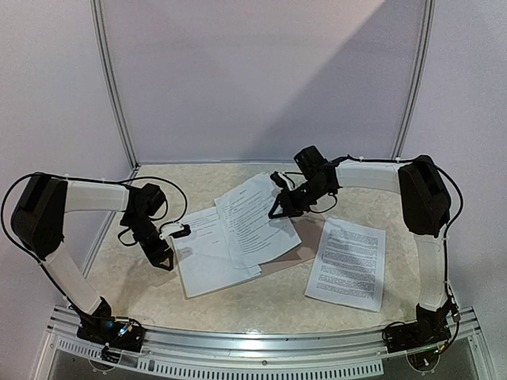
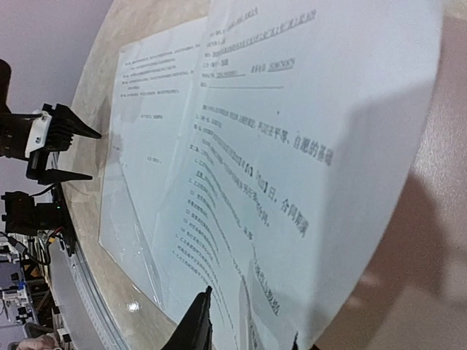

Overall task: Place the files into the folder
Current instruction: Insert the folder to form pockets on the folder.

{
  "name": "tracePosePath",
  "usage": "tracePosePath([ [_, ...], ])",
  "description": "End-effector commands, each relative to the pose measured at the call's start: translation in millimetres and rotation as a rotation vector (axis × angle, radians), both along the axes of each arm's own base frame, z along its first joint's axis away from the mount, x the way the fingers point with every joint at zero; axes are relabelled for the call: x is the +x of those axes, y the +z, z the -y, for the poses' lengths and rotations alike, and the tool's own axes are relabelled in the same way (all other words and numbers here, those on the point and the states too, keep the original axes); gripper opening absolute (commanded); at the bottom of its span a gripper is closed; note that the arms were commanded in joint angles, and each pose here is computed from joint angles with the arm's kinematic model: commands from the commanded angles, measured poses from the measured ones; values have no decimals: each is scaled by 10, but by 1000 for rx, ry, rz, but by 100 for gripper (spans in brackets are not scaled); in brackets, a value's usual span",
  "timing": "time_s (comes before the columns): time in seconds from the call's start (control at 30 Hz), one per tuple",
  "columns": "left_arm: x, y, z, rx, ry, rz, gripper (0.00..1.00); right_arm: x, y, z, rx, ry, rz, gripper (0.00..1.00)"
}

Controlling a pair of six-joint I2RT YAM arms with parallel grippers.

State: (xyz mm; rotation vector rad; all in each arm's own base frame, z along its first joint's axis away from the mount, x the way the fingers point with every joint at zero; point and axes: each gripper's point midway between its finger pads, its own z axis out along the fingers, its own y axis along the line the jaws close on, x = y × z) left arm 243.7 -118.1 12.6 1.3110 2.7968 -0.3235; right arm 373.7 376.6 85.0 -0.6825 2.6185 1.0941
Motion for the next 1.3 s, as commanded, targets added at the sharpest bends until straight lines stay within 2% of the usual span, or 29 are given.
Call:
tracePosePath([
  [0.0, -61, -73, -26, 48, -127, 63, 62, -62, -148, 43, -54, 0, -83, 26],
  [0.1, -109, -132, -22, 93, -243, 100, 63, -141, -229, 47, -60, 6, -154, 29],
  [0.17, -130, -141, 9, 96, -290, 102, 64, -173, -269, 49, -65, 4, -188, 27],
  [0.27, -111, -138, 39, 109, -320, 126, 65, -163, -300, 33, -63, -8, -203, 11],
  [0.33, -83, -141, 39, 130, -313, 132, 65, -160, -266, -48, -11, -11, -213, 6],
  [0.4, -73, -150, 57, 138, -281, 124, 65, -135, -236, -124, 26, -27, -218, 5],
  [0.5, -107, -168, 114, 135, -243, 84, 56, -97, -202, -221, 61, -52, -221, 4],
  [0.67, -95, -171, 124, 132, -222, 88, 54, -31, -123, -412, 129, -79, -219, 1],
  [0.93, -62, -175, 123, 139, -206, 94, 53, 143, -169, -484, 124, -143, -203, 0],
  [1.2, -54, -176, 126, 137, -199, 94, 53, -88, -163, -704, 124, -44, -273, 0],
  [1.27, -45, -174, 132, 136, -195, 94, 53, -178, -199, -688, 78, -33, -293, 0],
])
